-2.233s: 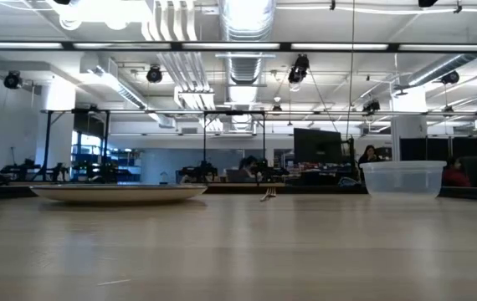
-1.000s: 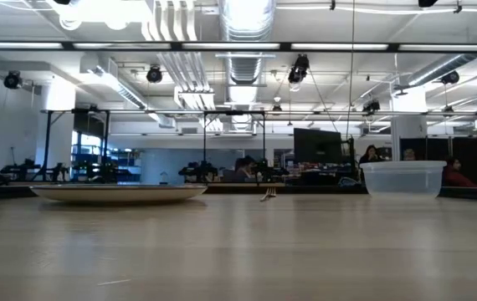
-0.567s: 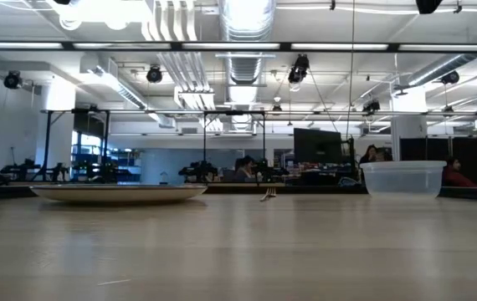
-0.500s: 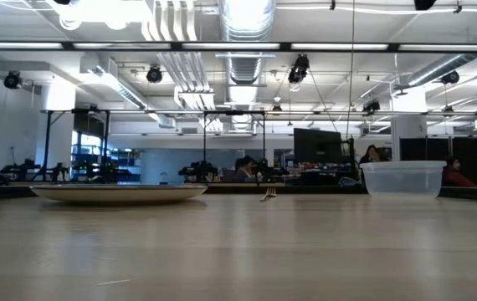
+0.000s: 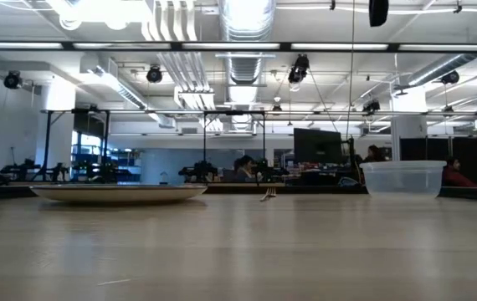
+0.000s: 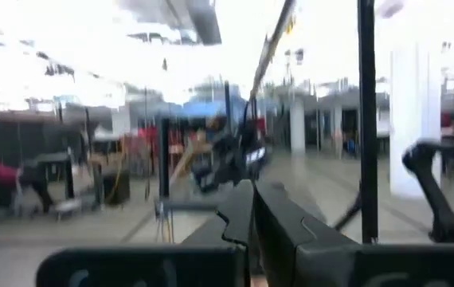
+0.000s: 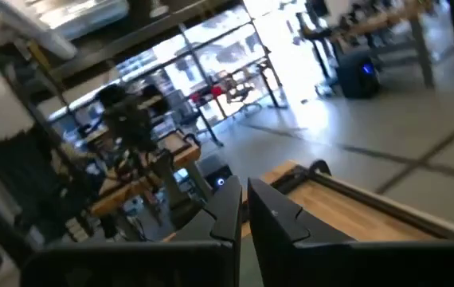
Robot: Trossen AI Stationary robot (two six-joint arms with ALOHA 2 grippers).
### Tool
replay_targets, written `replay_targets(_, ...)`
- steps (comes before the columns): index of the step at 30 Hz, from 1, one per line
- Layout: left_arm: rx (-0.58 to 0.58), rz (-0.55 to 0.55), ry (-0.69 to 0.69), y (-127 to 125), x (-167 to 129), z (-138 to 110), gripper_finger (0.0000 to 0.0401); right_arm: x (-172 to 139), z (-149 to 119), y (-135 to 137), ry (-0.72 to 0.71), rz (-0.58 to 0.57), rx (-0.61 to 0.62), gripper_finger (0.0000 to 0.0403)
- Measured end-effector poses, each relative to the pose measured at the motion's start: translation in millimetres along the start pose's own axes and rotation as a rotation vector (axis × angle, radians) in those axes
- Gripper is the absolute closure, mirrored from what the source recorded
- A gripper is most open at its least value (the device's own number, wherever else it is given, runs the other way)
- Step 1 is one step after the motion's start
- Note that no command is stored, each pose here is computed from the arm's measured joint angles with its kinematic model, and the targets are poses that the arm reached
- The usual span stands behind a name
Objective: Set table place
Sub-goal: Move the plate to the center of the table
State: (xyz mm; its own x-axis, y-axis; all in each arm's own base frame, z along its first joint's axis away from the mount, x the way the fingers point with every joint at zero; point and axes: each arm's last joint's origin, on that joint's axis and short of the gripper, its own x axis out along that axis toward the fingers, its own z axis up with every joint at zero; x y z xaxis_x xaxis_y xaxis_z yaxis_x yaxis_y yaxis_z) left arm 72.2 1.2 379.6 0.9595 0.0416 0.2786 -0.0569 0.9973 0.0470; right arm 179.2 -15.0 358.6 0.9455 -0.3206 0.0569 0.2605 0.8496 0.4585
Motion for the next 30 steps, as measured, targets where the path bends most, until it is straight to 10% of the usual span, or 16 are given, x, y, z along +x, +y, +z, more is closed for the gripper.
replay_targets(15, -0.015, 0.053, -0.513, 4.0, -13.3, 47.7, 0.0401, -8.1, 38.0, 2.3, 0.138, -0.167, -0.093, 0.0385)
replay_targets(30, -0.046, 0.053, -0.332, 1.8, 21.8, 26.3, 0.0401, -8.7, 69.4, 17.8, 0.077, -0.138, -0.115, 0.0385)
